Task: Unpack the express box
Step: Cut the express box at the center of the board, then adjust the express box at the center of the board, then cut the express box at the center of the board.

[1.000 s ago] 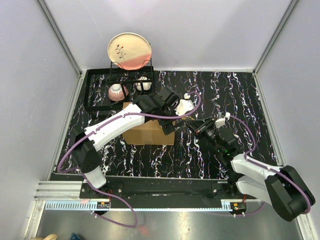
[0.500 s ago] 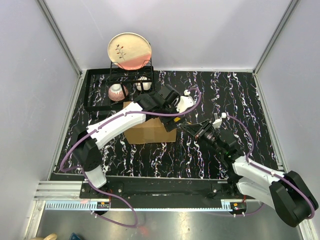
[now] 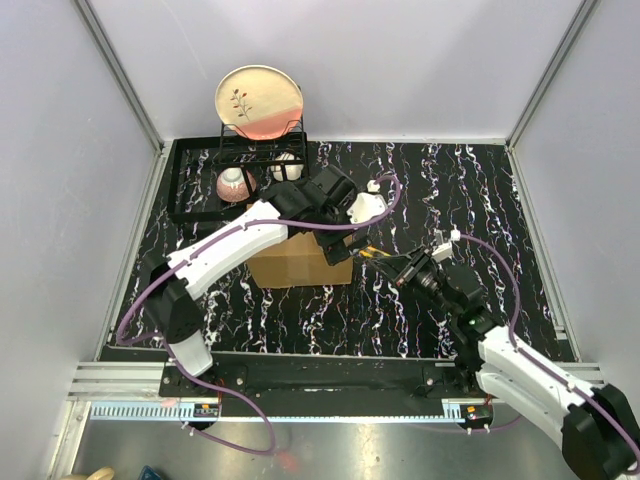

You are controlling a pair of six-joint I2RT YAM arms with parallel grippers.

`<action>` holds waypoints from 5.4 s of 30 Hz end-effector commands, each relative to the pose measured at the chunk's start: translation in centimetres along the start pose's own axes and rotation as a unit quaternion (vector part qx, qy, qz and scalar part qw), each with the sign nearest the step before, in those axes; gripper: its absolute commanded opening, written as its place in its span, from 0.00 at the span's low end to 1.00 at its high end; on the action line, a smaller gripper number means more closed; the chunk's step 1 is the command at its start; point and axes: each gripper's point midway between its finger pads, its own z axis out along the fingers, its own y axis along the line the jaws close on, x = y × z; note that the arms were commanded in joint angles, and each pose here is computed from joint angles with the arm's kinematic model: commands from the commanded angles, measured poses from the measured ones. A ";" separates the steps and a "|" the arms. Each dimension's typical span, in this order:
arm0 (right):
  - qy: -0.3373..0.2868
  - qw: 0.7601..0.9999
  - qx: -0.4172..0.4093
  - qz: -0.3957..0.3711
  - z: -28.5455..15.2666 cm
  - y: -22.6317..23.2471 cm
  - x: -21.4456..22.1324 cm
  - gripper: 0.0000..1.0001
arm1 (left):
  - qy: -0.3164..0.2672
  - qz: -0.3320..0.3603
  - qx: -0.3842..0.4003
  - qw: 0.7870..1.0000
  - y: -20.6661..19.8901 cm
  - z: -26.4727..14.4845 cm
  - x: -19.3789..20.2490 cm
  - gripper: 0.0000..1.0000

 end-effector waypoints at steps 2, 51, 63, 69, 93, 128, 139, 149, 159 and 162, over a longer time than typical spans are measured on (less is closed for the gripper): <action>-0.050 0.993 0.053 -0.090 -1.3 0.8 -2.6 0.00 | -0.059 0.037 0.059 0.996 -2.0 -6.9 -1.7 0.99; -0.036 0.960 0.203 -0.188 8.6 0.0 -8.4 0.00 | -0.144 -0.068 0.109 0.981 -1.3 -7.5 12.9 0.99; -0.013 0.963 0.173 -0.204 14.3 0.1 -10.7 0.00 | -0.153 0.022 0.328 0.932 -13.6 -11.6 7.8 0.99; -0.105 0.938 0.208 -0.258 8.4 4.4 -16.5 0.00 | -0.128 0.070 0.189 0.971 -7.8 -14.1 10.6 0.99; -0.016 0.963 0.228 -0.142 7.1 -3.3 -10.0 0.00 | -0.118 -0.006 0.109 0.987 -2.2 -4.0 9.9 0.99; -0.074 0.972 0.192 -0.113 -5.5 1.6 -7.7 0.00 | -0.089 0.087 0.037 0.992 9.8 -4.8 1.4 0.99; 0.043 0.970 0.139 -0.195 -8.8 3.0 -2.7 0.00 | -0.137 0.059 0.109 0.983 8.7 -4.8 -1.4 0.99; 0.034 0.974 0.160 -0.155 -8.4 1.5 -2.7 0.00 | -0.110 0.214 0.118 0.963 1.3 -5.8 -2.2 0.99; 0.014 0.982 0.166 -0.092 -8.0 -0.1 -2.4 0.00 | -0.115 0.437 0.042 0.891 -1.7 -3.6 -2.5 0.99; 0.010 0.983 0.162 -0.092 -7.9 -0.2 -2.5 0.00 | -0.133 0.456 0.017 0.880 -1.9 -3.2 -3.2 0.99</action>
